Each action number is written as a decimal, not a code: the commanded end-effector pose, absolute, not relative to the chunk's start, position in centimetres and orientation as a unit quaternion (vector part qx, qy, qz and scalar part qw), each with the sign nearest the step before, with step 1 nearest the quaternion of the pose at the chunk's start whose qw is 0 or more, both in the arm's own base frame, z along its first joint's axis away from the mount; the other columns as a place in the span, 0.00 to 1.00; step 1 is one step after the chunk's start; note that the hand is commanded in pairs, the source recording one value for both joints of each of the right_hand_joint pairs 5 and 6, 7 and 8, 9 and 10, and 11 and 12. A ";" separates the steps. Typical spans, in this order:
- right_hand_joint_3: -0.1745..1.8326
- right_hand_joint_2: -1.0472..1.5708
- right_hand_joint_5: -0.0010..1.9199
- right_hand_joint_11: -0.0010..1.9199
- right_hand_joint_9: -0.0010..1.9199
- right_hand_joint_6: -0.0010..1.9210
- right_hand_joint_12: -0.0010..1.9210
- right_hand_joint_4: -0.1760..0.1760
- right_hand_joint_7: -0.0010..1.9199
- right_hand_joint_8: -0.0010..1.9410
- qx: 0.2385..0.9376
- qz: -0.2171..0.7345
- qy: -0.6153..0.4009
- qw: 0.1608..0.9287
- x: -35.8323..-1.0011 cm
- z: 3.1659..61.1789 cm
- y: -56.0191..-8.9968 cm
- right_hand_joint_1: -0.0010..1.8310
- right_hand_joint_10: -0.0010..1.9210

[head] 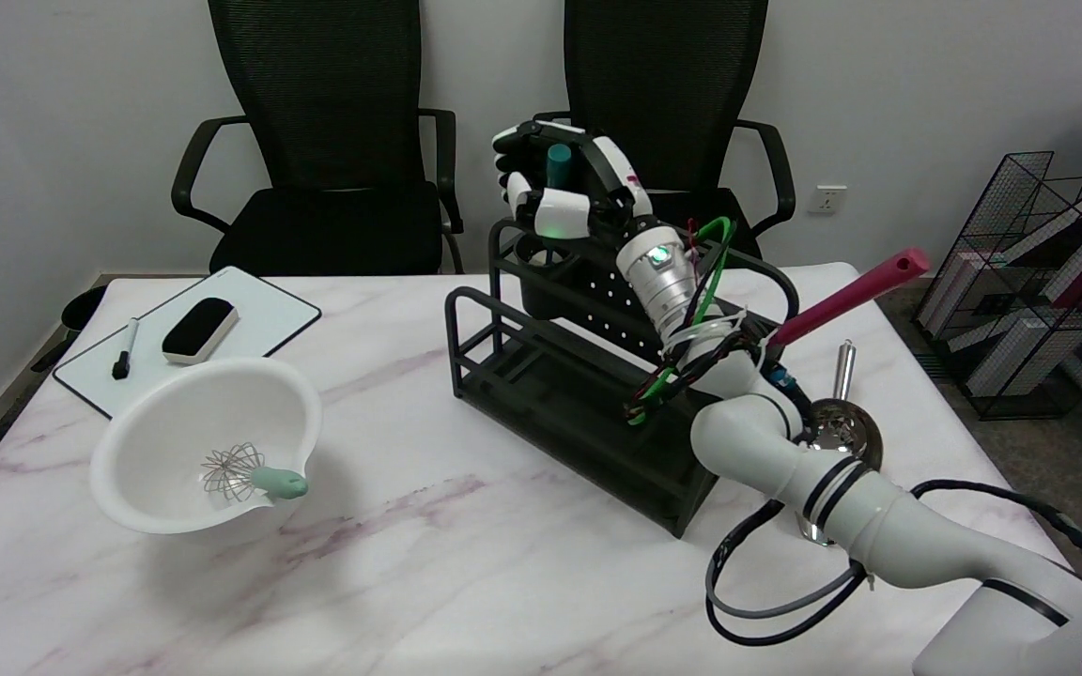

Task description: Pick up the blue sponge bottle brush.

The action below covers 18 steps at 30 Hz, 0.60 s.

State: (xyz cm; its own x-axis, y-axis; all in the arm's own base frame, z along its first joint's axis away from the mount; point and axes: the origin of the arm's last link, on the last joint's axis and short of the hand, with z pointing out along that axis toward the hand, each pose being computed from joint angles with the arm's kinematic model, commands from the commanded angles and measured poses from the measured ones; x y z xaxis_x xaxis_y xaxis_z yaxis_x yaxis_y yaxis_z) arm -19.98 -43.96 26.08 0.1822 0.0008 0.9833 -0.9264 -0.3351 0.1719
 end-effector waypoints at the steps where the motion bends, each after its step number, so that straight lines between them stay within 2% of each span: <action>1: 0.66 0.63 0.48 0.60 0.53 0.48 0.60 0.50 0.57 0.57 0.622 0.550 -0.352 0.433 -21.0 25.3 -43.2 0.61 0.53; 4: 0.60 0.68 0.58 0.79 0.68 0.58 0.79 0.50 0.71 0.70 0.619 0.553 -0.353 0.432 -21.1 25.3 -43.1 0.58 0.68; 7: 0.56 0.73 0.66 0.86 0.77 0.66 0.86 0.50 0.80 0.79 0.619 0.552 -0.354 0.432 -21.2 25.3 -43.0 0.57 0.77; 13: 0.53 0.79 0.76 0.90 0.84 0.76 0.90 0.50 0.88 0.87 0.620 0.553 -0.353 0.431 -21.0 25.3 -43.2 0.52 0.84; 18: 0.51 0.82 0.79 0.91 0.85 0.79 0.91 0.50 0.89 0.88 0.622 0.555 -0.352 0.426 -20.4 25.0 -43.4 0.53 0.85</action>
State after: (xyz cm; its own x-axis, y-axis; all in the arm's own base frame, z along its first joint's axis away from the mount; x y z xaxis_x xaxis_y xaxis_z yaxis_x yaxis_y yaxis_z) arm -20.75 -43.33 25.44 0.1496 0.0306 0.9883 -0.9162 -0.3714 0.1502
